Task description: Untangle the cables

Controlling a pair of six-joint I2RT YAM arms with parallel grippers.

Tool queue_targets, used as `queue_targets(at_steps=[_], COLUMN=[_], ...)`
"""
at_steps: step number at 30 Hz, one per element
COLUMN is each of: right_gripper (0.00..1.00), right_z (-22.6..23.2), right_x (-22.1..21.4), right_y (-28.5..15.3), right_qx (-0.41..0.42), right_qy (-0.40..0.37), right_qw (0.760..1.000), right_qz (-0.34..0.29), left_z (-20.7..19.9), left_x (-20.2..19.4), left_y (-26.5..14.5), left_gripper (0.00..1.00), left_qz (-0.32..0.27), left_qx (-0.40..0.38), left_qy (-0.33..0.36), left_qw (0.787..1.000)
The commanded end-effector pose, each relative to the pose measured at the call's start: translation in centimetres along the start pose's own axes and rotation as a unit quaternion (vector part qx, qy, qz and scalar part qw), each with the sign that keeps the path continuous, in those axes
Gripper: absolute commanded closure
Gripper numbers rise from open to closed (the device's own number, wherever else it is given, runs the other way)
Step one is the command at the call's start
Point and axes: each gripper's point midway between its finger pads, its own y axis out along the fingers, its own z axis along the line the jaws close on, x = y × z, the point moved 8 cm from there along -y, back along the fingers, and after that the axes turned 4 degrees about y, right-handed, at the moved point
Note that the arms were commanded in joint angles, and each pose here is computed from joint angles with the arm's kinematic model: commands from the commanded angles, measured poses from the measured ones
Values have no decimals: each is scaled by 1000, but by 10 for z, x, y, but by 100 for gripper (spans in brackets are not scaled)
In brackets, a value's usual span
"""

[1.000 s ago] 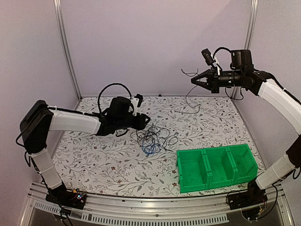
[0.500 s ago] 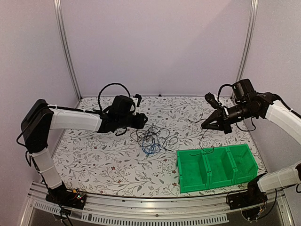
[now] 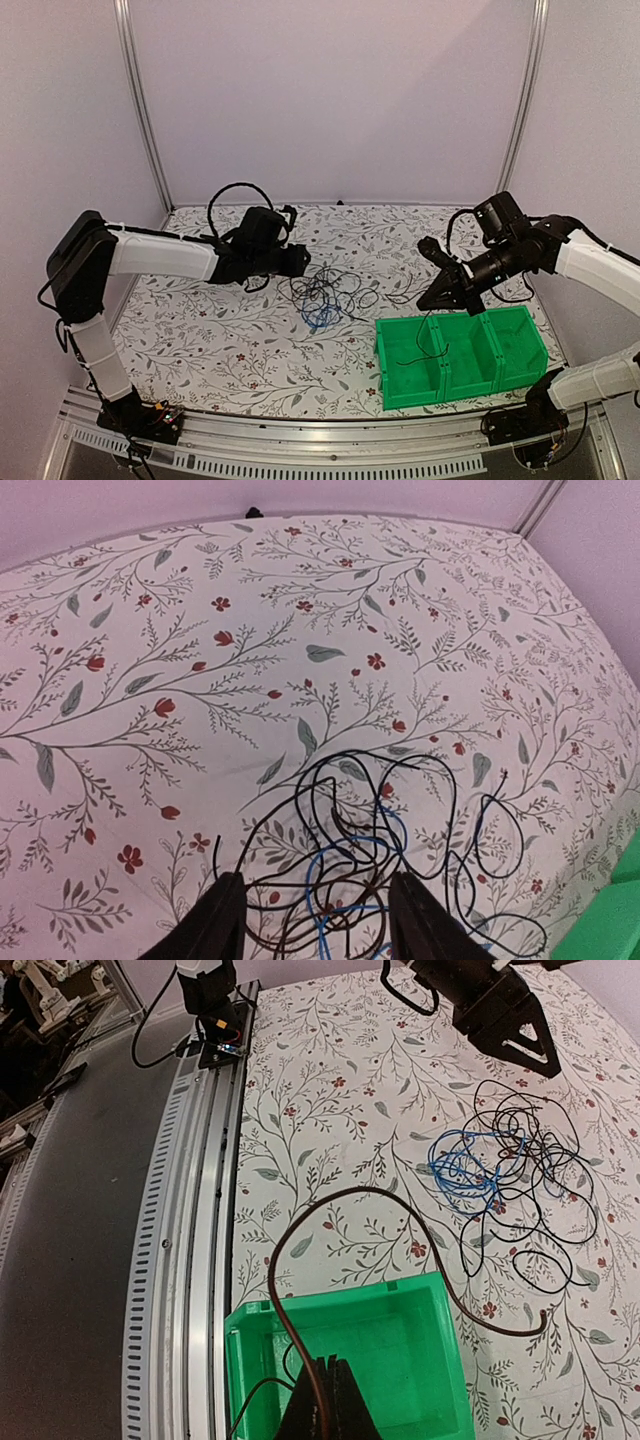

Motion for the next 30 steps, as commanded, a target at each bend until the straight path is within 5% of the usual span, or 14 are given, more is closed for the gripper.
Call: queue_targets(at_steps=[1, 30], right_gripper=[100, 100], right_z=[-2, 3], right_x=[-7, -54], right_y=[17, 40], right_qx=[-3, 20], right_qy=[-6, -1], right_qw=[1000, 986], right_qz=[17, 167], left_z=[13, 23], left_x=[-4, -22], left_y=[-8, -12], left_gripper=[52, 52], left_qz=[9, 17], left_qx=[33, 53], left_qy=[-5, -26], left_qw=[999, 998])
